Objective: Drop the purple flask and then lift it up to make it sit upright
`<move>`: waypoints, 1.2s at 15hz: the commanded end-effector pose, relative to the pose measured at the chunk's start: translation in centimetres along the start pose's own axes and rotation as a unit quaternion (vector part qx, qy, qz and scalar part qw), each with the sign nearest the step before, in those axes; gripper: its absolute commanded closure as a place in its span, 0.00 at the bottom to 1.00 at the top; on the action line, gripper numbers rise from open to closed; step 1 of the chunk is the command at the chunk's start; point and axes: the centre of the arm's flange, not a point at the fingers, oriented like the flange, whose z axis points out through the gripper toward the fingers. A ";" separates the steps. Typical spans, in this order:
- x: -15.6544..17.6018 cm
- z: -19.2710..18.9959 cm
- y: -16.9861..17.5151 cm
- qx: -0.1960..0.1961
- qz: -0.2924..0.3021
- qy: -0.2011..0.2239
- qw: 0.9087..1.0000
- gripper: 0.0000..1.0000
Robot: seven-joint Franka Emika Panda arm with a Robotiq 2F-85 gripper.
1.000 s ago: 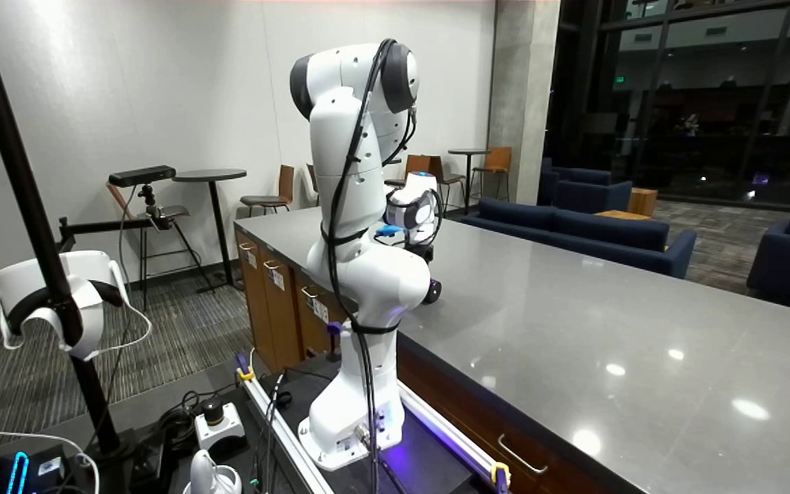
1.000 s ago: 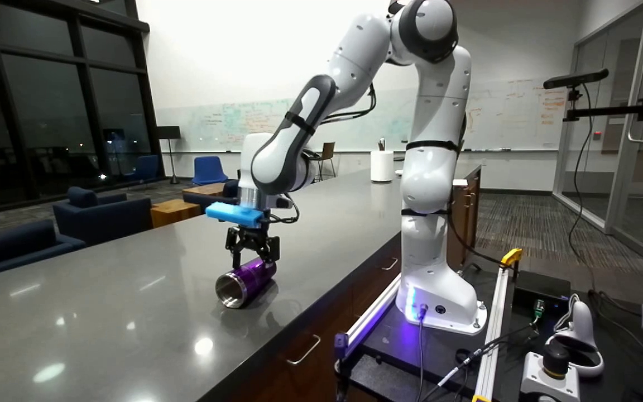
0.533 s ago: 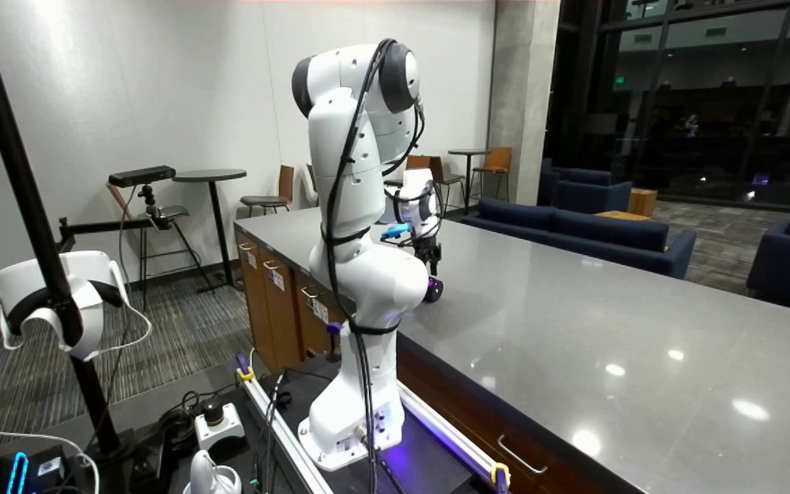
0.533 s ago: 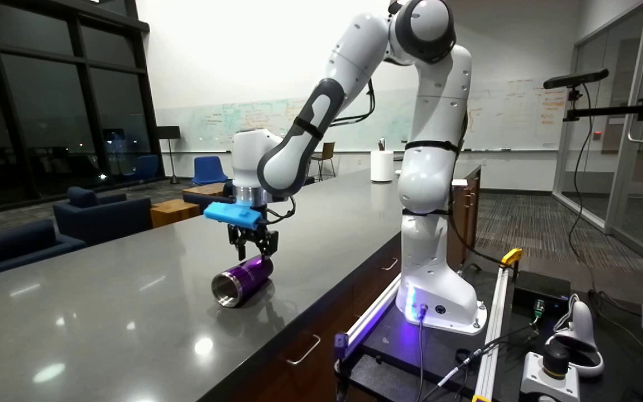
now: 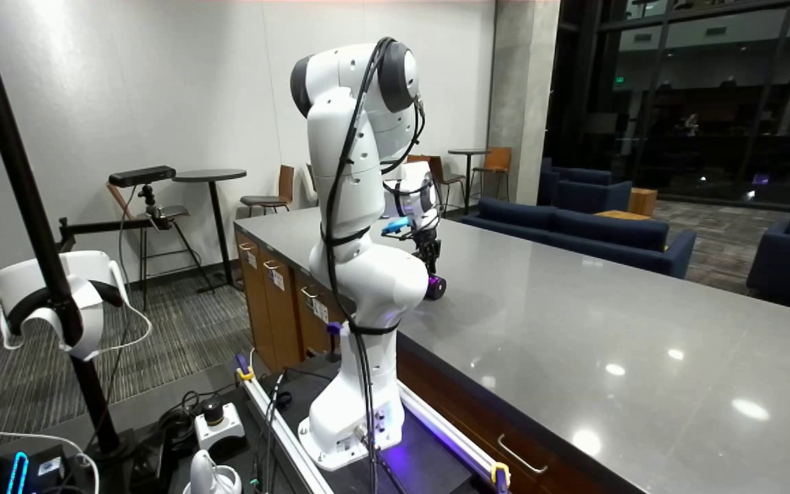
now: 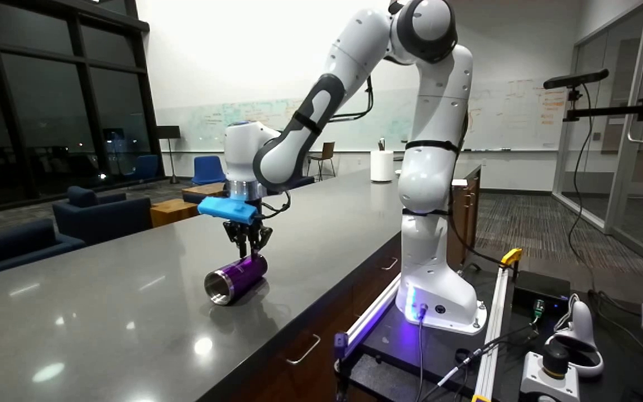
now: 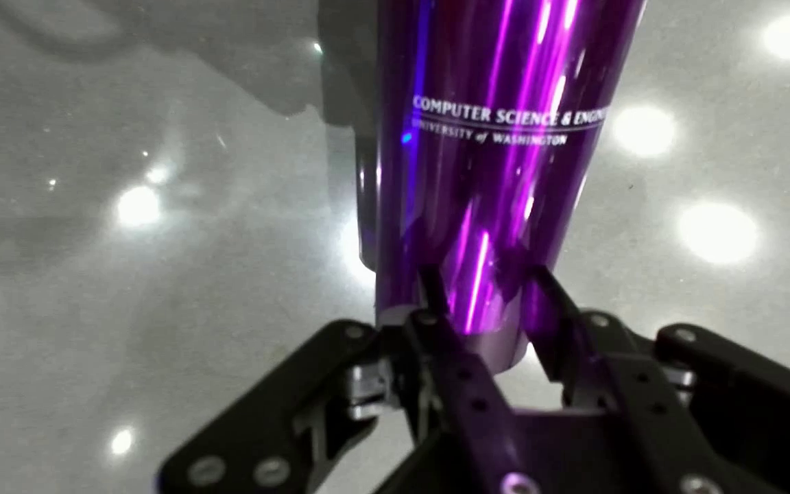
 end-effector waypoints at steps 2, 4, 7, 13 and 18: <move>0.0 -0.1 0.0 -0.027 0.003 0.021 0.999 0.36; 0.1 0.1 0.1 -0.024 0.001 0.012 1.000 0.51; 0.2 0.3 0.2 -0.033 0.001 0.015 0.999 0.32; 0.2 0.9 -0.2 -0.040 0.003 0.022 0.999 0.06; 0.7 3.4 -1.2 -0.064 0.005 0.017 0.998 0.00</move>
